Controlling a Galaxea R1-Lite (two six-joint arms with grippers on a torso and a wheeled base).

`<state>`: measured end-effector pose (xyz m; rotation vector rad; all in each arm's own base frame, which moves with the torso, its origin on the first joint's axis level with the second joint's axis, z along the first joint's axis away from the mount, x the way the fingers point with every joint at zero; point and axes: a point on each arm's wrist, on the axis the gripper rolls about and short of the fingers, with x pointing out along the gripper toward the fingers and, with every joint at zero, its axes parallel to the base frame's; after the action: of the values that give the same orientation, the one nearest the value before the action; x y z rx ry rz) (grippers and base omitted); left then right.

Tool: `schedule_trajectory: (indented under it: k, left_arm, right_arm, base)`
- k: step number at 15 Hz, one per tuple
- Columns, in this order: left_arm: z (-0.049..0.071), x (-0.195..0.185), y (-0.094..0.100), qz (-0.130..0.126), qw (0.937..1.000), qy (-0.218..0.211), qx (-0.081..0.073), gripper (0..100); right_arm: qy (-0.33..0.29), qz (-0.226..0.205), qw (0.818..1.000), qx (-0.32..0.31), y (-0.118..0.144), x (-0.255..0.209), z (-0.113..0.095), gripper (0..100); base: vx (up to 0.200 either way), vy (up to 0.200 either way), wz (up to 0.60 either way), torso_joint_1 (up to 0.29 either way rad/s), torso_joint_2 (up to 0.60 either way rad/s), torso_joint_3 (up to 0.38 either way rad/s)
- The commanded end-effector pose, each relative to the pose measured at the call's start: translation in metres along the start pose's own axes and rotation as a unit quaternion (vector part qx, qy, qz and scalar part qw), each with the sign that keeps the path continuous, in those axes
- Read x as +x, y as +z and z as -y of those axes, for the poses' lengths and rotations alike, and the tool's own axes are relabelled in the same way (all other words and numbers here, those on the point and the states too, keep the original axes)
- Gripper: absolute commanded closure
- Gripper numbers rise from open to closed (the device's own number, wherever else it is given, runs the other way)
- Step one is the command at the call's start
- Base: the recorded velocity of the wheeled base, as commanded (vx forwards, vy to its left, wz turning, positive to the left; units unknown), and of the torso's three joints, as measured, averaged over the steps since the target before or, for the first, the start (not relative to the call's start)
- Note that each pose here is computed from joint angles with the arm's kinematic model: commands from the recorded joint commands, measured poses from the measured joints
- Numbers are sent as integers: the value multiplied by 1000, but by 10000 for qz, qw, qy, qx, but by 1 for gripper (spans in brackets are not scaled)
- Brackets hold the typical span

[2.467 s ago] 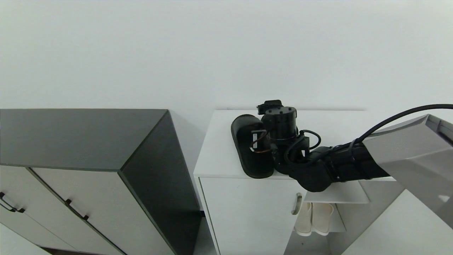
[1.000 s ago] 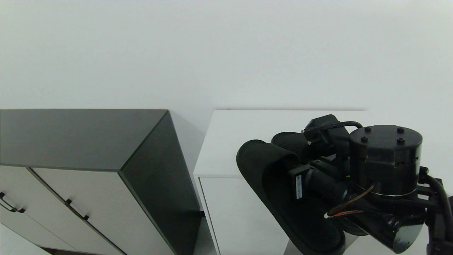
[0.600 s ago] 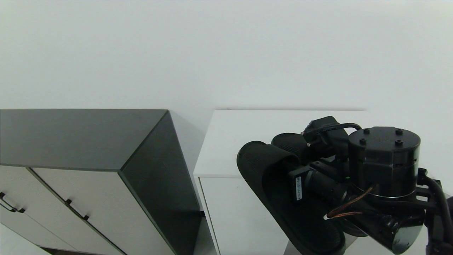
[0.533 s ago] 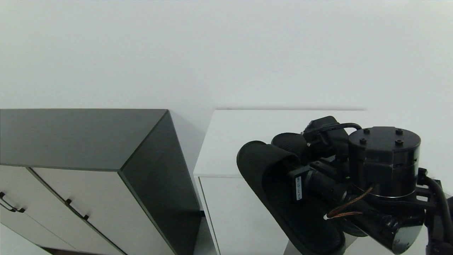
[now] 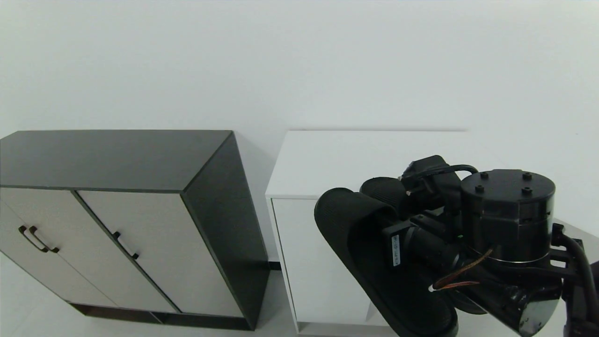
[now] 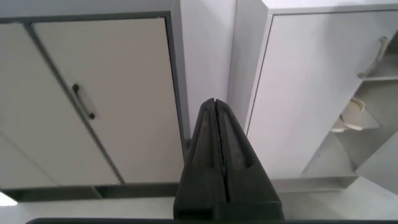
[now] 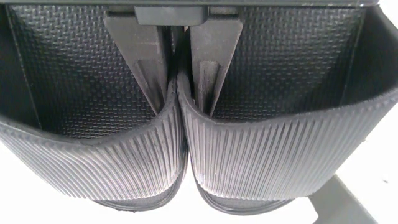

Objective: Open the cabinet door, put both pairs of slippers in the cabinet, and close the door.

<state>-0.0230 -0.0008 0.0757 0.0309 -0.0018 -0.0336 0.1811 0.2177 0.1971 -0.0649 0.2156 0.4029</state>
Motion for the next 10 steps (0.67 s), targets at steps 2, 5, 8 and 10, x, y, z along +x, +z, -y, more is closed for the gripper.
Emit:
schedule_trajectory:
  k: [2,5,8,10]
  left_arm:
    - [0,0,0,-6,10000,-1,-1,100]
    - [0,0,0,-6,10000,-1,-1,100]
    - [0,0,0,-6,10000,-1,-1,100]
    - [0,0,0,-6,10000,-1,-1,100]
  right_arm:
    - [15,-50,10000,-30,-3,-1,0,100]
    - [27,-17,10000,-11,-2,-2,1,100]
    - [32,-45,10000,-80,-4,-3,2,100]
    - [45,8,10000,-58,-4,-4,2,100]
  base:
    - [-200,0,0,0,0,-2]
    - [0,0,0,0,0,0]
    - [0,0,0,0,0,0]
    - [0,0,0,0,0,0]
